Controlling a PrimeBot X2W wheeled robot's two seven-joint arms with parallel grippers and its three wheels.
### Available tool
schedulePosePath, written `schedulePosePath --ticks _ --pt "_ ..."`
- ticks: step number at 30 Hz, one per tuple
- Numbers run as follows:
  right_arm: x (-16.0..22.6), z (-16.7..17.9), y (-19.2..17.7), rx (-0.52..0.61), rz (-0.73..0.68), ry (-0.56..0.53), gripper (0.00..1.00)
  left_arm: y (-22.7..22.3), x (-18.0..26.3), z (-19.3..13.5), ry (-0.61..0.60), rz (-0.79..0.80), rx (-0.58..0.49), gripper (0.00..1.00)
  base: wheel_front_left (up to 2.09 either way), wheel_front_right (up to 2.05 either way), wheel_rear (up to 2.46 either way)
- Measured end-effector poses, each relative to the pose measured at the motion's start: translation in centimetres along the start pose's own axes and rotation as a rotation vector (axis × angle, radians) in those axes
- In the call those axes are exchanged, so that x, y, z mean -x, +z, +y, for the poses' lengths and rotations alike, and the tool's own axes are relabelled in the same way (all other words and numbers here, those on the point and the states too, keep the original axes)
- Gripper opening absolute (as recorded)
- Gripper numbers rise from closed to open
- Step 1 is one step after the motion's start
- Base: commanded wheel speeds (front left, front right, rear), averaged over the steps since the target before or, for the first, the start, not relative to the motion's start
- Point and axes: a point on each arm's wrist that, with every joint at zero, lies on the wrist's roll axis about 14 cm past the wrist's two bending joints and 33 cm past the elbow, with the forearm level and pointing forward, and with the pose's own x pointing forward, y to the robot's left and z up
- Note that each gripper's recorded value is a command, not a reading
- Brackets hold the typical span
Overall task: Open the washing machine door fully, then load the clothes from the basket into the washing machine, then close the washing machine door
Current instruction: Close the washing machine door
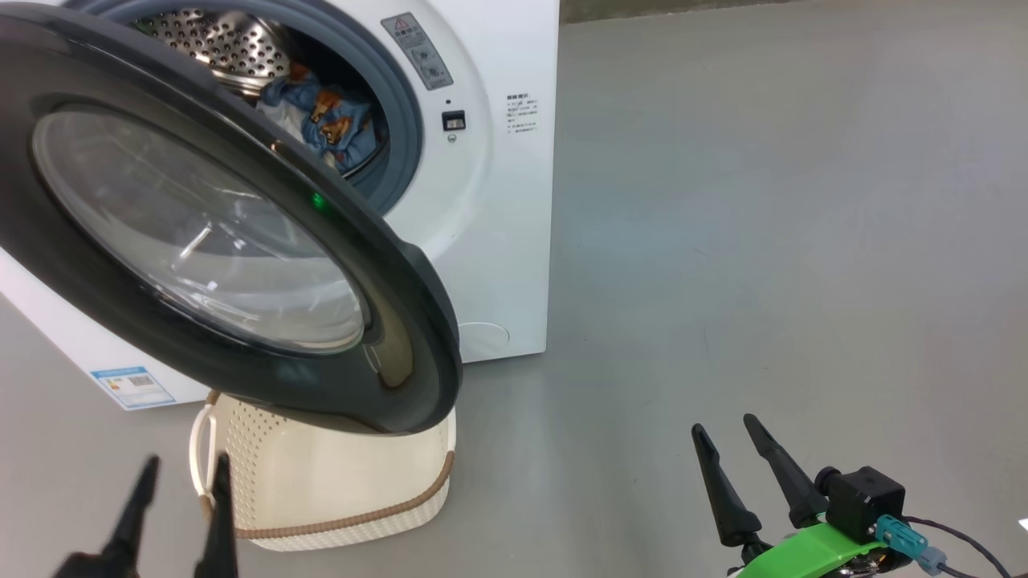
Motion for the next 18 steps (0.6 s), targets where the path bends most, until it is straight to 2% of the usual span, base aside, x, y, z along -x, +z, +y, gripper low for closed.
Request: schedulePosePath --ticks 4,18 --pt "0.0 0.0 0.1 0.0 -0.004 0.001 1.0 -1.5 0.6 0.1 0.011 0.047 -0.003 1.0 0.0 0.0 0.0" --pt "0.1 -0.2 0.1 0.001 -0.002 -0.006 1.0 -2.2 0.7 0.1 0.033 0.064 0.026 1.0 0.0 0.0 0.0"
